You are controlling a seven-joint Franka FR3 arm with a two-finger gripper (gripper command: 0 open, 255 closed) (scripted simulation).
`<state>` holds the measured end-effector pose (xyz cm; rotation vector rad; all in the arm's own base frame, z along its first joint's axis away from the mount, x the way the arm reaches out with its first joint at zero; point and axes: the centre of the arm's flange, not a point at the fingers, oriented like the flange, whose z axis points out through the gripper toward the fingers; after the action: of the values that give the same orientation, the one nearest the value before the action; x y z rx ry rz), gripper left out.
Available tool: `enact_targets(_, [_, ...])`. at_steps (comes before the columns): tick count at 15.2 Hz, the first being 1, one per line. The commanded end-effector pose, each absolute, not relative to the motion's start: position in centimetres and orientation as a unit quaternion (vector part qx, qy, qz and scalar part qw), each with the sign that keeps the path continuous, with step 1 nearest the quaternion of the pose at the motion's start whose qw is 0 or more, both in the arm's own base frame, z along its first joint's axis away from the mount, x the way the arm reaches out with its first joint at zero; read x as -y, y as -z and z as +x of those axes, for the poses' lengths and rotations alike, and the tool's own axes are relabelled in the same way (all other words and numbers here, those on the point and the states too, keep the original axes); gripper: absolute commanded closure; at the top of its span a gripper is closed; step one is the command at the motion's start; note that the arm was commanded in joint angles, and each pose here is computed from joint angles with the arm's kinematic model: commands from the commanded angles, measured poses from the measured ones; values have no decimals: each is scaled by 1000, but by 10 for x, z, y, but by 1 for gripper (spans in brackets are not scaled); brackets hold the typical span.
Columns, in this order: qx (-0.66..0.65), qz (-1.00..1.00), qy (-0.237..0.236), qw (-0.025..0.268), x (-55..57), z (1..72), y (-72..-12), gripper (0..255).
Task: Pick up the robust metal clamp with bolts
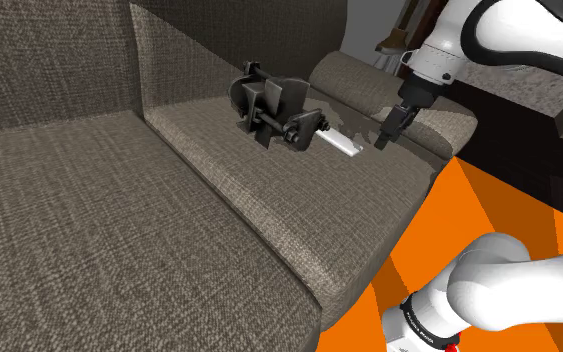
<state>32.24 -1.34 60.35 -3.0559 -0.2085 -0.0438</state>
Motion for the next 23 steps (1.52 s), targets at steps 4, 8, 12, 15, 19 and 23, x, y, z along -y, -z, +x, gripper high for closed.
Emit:
enact_targets(4, [62, -997, 14, 39, -17, 344, -618, 0])
enact_targets(8, [54, -998, 13, 39, -57, 373, -637, 0])
enact_targets(12, [46, -998, 12, 39, -96, 402, -656, 0])
enact_targets(15, [40, -998, 11, 38, -126, 425, -671, 0])
enact_targets(19, [31, -999, 10, 38, -165, 456, -690, 0])
enact_targets(23, [23, -999, 9, 38, -203, 487, -709, 0])
